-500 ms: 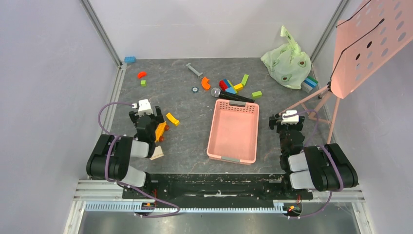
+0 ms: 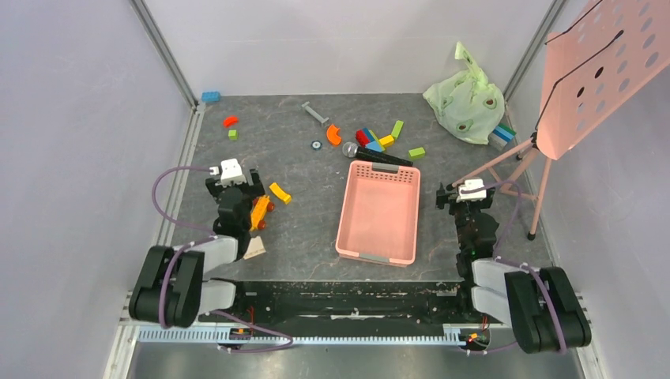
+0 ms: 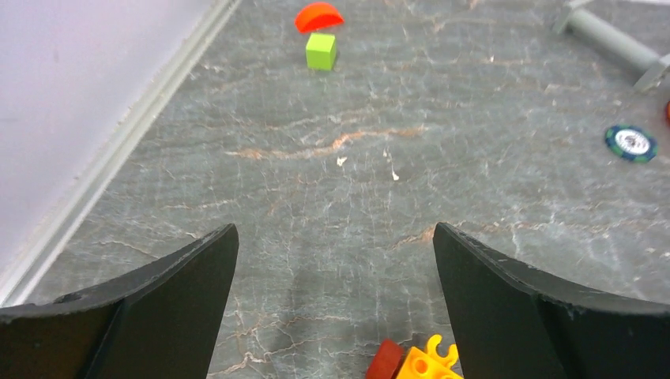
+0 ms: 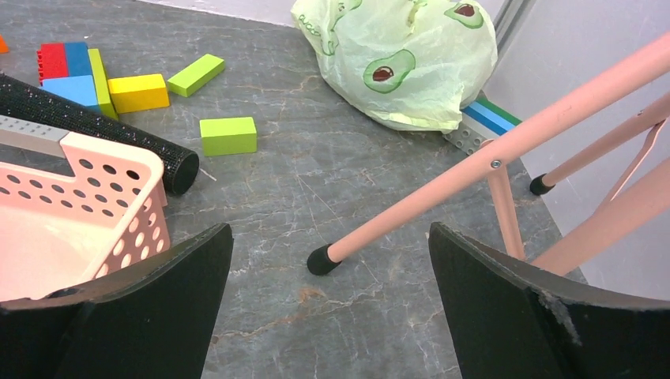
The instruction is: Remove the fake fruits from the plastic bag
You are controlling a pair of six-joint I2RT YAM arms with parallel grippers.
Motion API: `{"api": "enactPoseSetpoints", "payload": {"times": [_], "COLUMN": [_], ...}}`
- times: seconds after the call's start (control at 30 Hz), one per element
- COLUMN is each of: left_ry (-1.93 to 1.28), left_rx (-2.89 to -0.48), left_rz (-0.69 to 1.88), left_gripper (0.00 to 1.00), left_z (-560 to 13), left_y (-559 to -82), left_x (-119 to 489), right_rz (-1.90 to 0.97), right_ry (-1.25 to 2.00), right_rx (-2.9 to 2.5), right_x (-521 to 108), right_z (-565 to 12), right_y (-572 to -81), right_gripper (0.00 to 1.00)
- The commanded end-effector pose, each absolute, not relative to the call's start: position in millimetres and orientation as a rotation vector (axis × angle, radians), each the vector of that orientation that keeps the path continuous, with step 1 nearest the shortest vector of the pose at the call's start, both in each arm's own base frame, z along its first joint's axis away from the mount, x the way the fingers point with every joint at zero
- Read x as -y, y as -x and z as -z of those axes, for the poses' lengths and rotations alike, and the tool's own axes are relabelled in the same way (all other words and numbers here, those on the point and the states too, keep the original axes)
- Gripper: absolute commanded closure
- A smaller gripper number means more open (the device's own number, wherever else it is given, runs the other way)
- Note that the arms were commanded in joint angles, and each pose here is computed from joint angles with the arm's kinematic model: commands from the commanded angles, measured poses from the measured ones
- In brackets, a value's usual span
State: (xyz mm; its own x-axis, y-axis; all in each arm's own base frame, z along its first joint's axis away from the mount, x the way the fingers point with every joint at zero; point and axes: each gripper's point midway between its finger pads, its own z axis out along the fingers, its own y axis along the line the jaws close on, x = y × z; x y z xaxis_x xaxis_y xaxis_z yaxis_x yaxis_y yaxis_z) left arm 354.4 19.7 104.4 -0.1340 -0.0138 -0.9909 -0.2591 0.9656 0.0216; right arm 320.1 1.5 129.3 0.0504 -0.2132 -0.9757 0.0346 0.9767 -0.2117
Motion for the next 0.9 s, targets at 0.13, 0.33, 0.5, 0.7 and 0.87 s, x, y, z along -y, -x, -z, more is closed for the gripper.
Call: {"api": "enactPoseSetpoints", "payload": {"times": [0.13,0.33,0.5,0.7,0.87], "left_ry": [0.307,0.506,0.609,0.590,0.582], "left_rx": [-1.670,-1.706,-1.819,-1.972,-2.026], "left_rz": [-0.238,-0.145,0.011,0.099,0.116], "left_gripper": [0.00,0.00,0.00,0.00,0.00], "left_z": [-152,-177,-186,-192,-203], "left_y": [-352,-349,-344,-339,-335], "left_x": [-6,-2,19,41,46], "right_rz": [0.160,0.090,0.031,0.003,-0.055], "right_ry": [0.069,-0.048,-0.130,-0.208,-0.206], "right_rx": [-1.665,-1.730,-1.788,-1.794,-1.770], "right_x": [3,0,-3,-1,-9], "right_z": [-100,-121,-128,-132,-135], "right_y": [-303,-317,-315,-311,-309], "right_gripper": [0.02,0.02,0.02,0.02,0.02]}}
